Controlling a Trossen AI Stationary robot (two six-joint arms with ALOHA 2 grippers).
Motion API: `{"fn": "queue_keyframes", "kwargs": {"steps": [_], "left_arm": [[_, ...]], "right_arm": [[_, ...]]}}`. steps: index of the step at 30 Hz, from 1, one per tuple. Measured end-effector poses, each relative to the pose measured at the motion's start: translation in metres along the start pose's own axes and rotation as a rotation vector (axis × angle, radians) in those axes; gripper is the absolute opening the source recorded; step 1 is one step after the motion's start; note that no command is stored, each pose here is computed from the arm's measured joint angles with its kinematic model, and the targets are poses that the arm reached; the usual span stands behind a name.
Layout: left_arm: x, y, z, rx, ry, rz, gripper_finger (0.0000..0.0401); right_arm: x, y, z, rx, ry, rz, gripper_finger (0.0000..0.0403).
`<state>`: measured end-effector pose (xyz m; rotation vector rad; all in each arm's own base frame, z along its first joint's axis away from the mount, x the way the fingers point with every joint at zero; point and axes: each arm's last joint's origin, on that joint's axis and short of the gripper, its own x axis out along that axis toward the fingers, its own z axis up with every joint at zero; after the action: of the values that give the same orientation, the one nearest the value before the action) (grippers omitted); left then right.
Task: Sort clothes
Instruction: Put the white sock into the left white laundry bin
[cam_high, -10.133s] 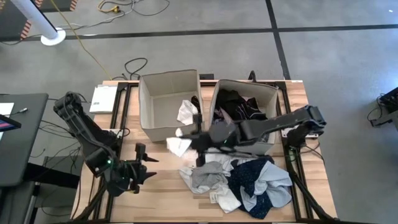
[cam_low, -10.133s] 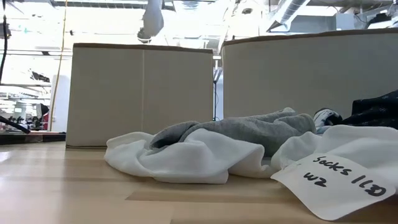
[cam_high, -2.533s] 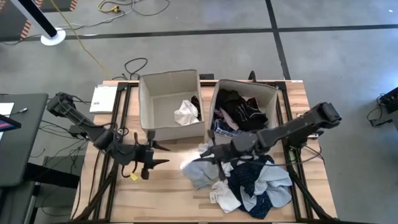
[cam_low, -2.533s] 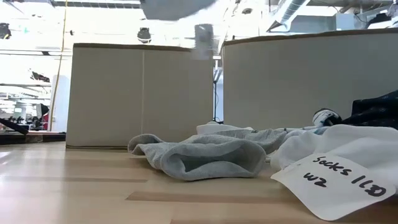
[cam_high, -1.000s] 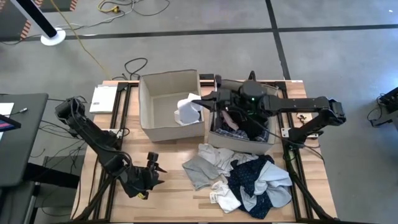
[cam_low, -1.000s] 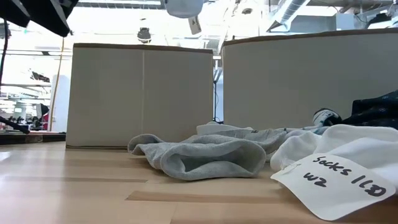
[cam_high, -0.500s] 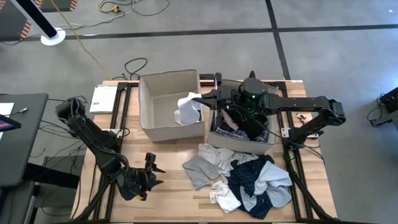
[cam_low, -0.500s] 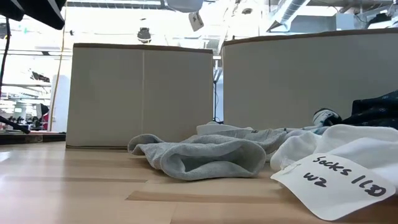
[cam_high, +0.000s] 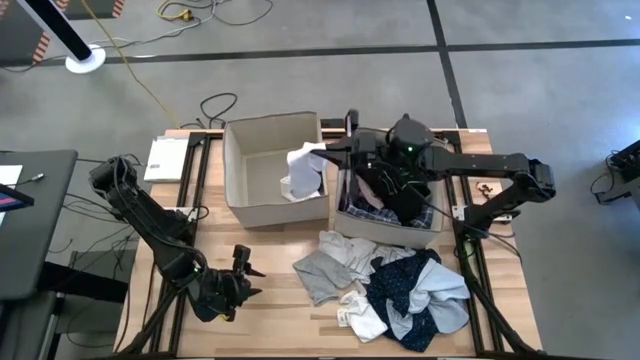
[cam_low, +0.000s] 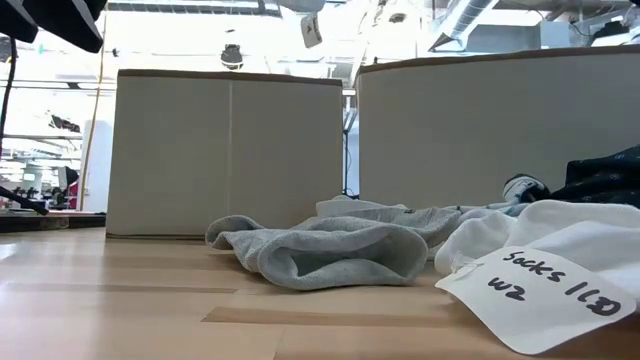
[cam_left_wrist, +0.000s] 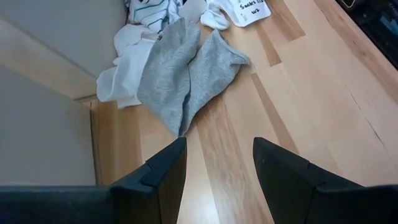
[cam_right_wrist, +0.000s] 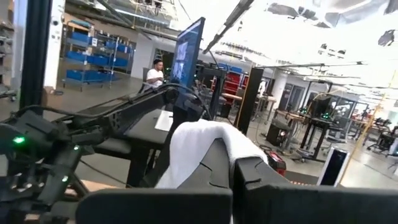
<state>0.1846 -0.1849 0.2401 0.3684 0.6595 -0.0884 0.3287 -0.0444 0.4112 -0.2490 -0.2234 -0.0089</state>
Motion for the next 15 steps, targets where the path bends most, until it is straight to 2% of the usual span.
{"fn": "queue_keyframes", "kwargs": {"steps": [10,15], "left_arm": [[0.001,0.000,-0.001,0.015,0.004,0.001,0.0180],[0.006,-0.001,-0.013,0.033,0.017,0.004,0.0180]], "right_arm": [[0.000,-0.012,0.015,-0.005,-0.051,0.032,0.0000],[0.000,-0.014,0.026,-0.013,-0.029,0.038,0.0000]]}}
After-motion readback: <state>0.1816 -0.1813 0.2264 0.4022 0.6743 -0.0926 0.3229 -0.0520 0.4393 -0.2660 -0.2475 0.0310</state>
